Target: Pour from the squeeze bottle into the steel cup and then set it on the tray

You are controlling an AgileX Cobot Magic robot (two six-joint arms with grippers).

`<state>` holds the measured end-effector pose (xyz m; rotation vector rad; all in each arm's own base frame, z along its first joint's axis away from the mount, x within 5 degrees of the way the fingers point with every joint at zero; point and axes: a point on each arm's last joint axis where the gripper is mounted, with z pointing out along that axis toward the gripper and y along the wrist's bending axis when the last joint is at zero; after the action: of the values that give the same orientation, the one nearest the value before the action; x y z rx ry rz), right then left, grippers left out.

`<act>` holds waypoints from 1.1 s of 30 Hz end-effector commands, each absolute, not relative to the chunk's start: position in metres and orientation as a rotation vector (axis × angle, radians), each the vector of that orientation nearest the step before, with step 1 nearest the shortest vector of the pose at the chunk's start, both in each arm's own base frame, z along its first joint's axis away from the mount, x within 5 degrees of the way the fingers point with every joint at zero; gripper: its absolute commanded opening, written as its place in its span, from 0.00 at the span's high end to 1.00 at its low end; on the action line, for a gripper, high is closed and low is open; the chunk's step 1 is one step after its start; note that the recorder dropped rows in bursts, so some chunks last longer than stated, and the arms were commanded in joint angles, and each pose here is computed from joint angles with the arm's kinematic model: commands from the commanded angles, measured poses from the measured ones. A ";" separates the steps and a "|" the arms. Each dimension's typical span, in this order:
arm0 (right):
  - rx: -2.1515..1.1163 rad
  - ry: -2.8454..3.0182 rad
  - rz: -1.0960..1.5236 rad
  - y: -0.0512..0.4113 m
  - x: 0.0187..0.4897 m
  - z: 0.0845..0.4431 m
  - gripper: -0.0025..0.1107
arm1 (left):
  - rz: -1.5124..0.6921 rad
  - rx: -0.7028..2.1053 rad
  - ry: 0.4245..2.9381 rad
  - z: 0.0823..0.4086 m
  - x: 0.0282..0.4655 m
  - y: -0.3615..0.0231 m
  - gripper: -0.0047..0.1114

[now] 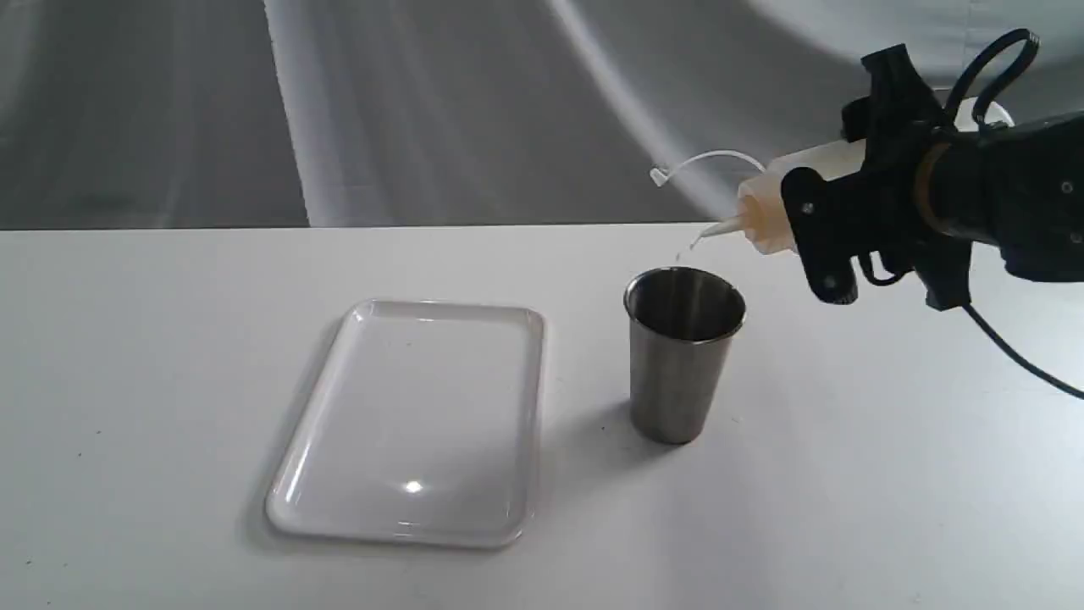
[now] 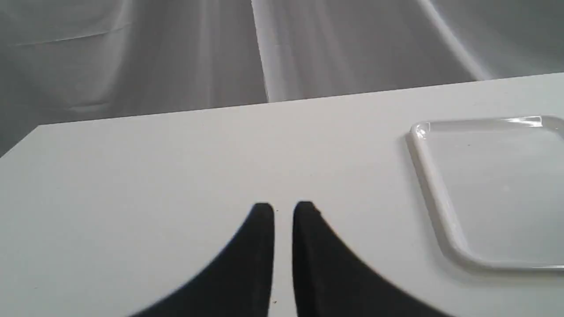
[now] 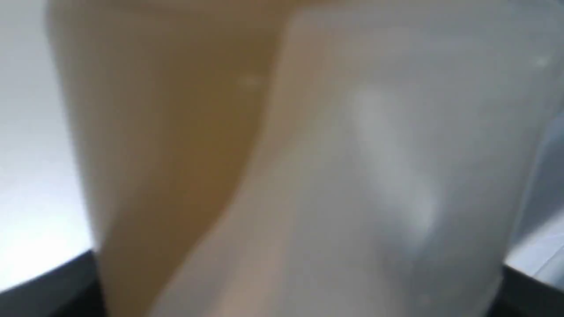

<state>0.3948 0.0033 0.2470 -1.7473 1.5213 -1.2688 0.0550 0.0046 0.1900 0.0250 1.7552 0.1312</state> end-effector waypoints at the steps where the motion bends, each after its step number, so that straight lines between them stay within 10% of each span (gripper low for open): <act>1: -1.759 1.478 -1.334 0.003 0.397 0.258 0.60 | 0.125 0.029 1.751 0.189 0.055 0.004 0.89; 33: -1.957 1.318 -1.446 0.002 0.397 0.260 0.60 | 0.125 0.029 1.751 0.189 0.055 0.004 0.89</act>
<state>0.3972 0.0024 0.2529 -1.9718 1.3292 -1.4165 0.0550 0.0046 0.1900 0.0250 1.7552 0.1312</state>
